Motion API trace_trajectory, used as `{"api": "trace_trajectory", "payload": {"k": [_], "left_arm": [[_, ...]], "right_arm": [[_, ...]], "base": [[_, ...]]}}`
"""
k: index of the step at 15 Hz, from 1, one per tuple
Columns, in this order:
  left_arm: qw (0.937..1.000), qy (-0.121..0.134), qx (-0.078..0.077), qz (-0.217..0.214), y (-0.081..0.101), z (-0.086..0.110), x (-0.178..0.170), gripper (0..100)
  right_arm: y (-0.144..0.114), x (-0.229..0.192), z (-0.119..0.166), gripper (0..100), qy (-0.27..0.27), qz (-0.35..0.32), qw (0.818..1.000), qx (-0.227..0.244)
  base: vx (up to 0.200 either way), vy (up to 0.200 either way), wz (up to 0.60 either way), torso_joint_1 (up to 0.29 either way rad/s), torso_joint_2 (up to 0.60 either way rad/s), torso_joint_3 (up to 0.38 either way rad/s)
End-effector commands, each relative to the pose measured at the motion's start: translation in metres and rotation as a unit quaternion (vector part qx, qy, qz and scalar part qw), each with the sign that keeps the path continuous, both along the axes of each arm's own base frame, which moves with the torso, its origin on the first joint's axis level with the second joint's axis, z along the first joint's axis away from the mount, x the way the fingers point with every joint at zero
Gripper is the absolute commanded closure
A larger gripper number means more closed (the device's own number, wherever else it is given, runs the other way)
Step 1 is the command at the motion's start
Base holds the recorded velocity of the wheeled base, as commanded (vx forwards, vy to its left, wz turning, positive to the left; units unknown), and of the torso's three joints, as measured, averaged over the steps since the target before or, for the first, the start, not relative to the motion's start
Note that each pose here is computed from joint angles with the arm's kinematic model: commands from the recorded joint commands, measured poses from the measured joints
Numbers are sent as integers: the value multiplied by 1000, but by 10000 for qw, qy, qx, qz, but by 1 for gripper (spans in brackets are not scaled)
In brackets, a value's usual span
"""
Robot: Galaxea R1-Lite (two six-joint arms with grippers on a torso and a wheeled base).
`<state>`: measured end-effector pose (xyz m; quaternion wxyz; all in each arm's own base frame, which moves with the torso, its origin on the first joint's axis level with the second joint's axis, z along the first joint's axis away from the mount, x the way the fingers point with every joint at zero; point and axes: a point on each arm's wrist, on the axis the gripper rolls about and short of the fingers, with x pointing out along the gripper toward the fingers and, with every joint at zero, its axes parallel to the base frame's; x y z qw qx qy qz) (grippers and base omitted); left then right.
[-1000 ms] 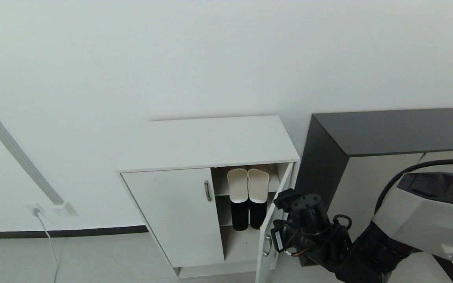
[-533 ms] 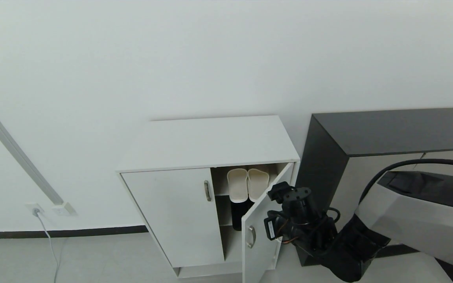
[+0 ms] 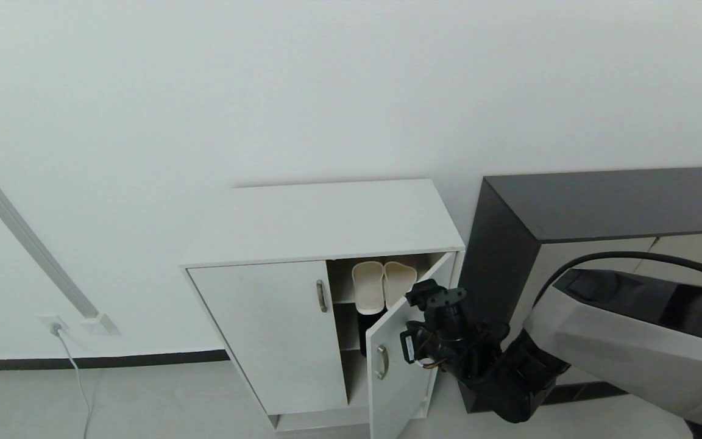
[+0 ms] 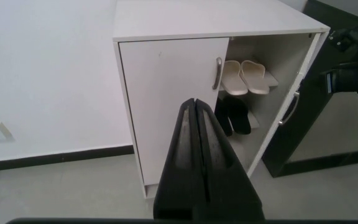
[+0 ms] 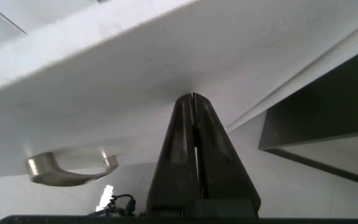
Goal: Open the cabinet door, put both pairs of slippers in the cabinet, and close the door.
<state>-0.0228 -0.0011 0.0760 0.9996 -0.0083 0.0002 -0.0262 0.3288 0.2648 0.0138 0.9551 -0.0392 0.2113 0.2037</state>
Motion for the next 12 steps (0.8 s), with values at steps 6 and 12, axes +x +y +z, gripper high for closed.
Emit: {"api": "trace_trajectory", "payload": {"k": [6,12], "left_arm": [[10000,0,-1,1,0,0,0,100],[10000,0,-1,-7,0,0,0,100]], "right_arm": [[0,22,-17,100,-26,-156,9999,23],[1,42,-26,100,-135,-286,9994,107]], "base": [[0,0,0,0,0,0],[0,0,0,0,0,0]]}}
